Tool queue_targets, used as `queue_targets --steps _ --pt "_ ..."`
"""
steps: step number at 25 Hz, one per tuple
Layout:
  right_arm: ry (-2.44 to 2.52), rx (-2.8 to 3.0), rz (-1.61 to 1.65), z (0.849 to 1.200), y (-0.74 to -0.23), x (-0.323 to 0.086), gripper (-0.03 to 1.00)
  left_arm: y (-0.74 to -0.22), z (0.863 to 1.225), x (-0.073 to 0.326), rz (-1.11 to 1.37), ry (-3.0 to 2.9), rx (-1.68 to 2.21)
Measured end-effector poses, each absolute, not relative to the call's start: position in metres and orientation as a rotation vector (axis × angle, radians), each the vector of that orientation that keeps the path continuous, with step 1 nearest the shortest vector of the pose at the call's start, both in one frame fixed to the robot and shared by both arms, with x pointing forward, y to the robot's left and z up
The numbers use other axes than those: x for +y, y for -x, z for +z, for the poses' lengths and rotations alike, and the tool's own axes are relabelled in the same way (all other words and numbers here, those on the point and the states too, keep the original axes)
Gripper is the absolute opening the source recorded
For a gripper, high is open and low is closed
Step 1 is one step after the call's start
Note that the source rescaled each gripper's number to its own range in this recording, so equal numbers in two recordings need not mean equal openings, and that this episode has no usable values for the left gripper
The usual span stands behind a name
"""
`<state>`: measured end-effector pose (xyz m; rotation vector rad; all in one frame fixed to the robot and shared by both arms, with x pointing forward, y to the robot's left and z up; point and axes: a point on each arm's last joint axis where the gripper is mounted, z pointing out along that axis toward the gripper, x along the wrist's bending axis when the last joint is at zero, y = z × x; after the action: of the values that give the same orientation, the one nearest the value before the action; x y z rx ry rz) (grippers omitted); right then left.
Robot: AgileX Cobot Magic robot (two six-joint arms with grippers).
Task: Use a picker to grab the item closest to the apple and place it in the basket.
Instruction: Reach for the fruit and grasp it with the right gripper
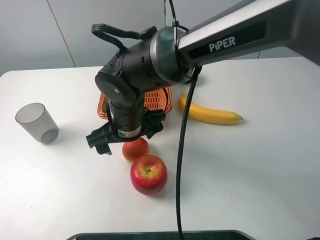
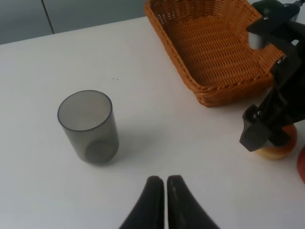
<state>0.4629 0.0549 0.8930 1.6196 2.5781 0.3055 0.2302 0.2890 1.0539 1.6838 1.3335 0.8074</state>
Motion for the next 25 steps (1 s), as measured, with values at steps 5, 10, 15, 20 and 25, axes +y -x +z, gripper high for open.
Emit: queue_targets --steps 5,10,15,20,25 --pt "-1.608 2.582 0.266 0.884 -0.464 0.054 1.00 -0.230 1.054 0.289 0.807 -1.684 1.334" --pt "-1.586 2.585 0.259 0.878 -0.465 0.054 1.00 -0.230 1.054 0.289 0.807 -1.684 1.334" --pt "-1.557 2.586 0.251 0.875 -0.466 0.054 1.00 -0.230 1.054 0.289 0.807 -1.684 1.334" --pt "-1.548 2.588 0.223 0.869 -0.466 0.053 1.00 -0.230 1.054 0.289 0.807 -1.684 1.334" --pt "-1.545 2.592 0.165 0.858 -0.465 0.051 1.00 -0.230 1.054 0.289 0.807 -1.684 1.334"
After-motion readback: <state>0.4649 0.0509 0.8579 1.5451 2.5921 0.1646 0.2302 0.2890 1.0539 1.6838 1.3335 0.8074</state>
